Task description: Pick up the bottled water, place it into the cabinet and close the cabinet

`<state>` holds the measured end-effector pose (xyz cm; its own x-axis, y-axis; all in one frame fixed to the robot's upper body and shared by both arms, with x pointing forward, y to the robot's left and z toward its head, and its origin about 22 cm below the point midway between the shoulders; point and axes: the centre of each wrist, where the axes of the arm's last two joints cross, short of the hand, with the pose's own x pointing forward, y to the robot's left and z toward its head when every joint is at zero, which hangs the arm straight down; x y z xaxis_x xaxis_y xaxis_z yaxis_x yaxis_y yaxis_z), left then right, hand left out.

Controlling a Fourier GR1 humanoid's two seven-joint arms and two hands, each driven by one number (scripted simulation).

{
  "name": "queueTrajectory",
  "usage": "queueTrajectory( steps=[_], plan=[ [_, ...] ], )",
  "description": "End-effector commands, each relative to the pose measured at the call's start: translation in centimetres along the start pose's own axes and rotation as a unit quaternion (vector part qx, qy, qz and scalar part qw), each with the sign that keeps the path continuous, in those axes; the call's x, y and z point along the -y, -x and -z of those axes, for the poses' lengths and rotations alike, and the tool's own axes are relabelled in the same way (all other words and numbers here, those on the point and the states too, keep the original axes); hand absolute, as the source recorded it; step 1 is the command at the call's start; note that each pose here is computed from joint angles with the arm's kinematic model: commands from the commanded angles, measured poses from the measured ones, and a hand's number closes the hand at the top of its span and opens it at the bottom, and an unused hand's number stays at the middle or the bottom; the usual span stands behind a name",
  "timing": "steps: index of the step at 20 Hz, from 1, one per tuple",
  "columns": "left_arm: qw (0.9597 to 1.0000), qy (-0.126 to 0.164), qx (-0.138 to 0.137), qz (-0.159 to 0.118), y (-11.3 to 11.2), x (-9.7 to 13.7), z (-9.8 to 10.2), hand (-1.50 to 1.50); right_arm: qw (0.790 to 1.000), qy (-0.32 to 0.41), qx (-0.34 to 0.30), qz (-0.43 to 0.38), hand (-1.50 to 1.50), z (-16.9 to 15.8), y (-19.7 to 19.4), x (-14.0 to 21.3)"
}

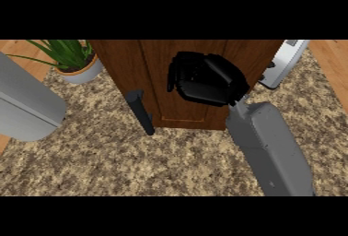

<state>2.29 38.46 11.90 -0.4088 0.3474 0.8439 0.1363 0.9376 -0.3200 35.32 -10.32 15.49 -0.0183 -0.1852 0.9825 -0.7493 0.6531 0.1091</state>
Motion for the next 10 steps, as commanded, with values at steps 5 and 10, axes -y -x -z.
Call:
queueTrajectory(
  steps=[5,10],
  plan=[
    [0.9998,0.016,-0.009,-0.011,1.0,0.1,0.5,-1.50,1.000,-0.002,-0.006,0.028,1.50,4.6,-1.7,0.0],
    [0.9998,0.011,-0.007,-0.012,0.4,-0.4,0.8,-1.50,0.999,-0.001,-0.005,0.039,1.50,4.4,-2.1,-0.4]
  ],
)
